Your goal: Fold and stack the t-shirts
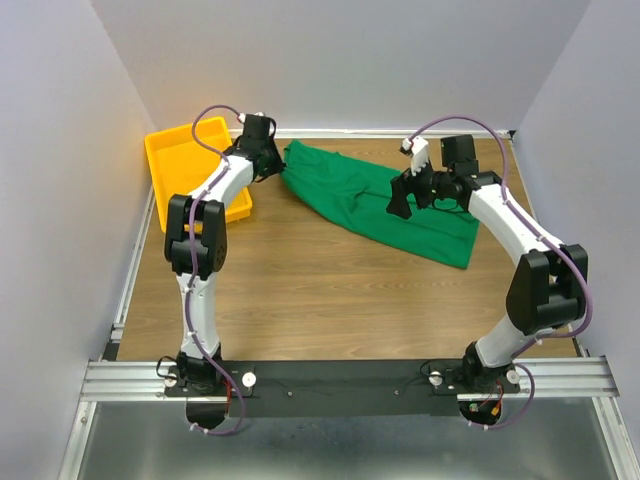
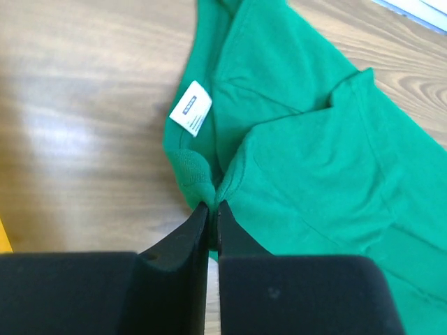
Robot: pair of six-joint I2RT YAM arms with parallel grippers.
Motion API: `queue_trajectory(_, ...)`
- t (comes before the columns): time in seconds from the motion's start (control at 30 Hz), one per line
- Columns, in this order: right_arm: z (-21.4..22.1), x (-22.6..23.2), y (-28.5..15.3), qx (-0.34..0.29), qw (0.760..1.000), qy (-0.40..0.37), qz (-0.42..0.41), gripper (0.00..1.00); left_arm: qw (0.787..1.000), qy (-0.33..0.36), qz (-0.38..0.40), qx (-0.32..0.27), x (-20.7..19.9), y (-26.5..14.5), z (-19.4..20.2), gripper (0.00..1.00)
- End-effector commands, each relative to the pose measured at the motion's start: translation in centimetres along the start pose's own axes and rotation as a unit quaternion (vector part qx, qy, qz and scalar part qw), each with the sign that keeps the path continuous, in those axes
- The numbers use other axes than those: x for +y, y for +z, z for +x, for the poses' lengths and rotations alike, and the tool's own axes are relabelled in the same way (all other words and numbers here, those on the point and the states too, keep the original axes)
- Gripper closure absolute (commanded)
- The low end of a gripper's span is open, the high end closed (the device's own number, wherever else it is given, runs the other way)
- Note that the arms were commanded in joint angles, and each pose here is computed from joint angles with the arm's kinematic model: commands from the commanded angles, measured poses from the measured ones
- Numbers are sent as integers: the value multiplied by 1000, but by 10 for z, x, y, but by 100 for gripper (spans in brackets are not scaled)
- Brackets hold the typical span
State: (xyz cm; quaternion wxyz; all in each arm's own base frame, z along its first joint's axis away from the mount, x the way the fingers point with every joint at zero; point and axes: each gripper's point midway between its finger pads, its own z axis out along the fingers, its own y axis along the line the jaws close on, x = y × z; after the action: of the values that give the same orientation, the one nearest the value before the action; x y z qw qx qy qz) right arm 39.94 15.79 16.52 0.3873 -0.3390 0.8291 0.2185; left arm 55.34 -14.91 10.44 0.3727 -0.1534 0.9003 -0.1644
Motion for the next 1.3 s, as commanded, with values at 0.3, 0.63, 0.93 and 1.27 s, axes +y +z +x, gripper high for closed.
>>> queue_trajectory(0.3,41,28,29,75,990,-87,-83,0,991,62,-23,-114,3,-84,-78,51)
queue_trajectory(0.63,99,33,46,176,962,-198,-64,1,958,42,-10,-285,23,-213,-147,18)
queue_trajectory(0.93,113,10,67,218,953,-208,29,26,964,-15,82,-251,60,-248,-69,19)
queue_trajectory(1.27,153,16,73,266,945,-190,20,60,965,-24,90,-246,74,-264,-32,19)
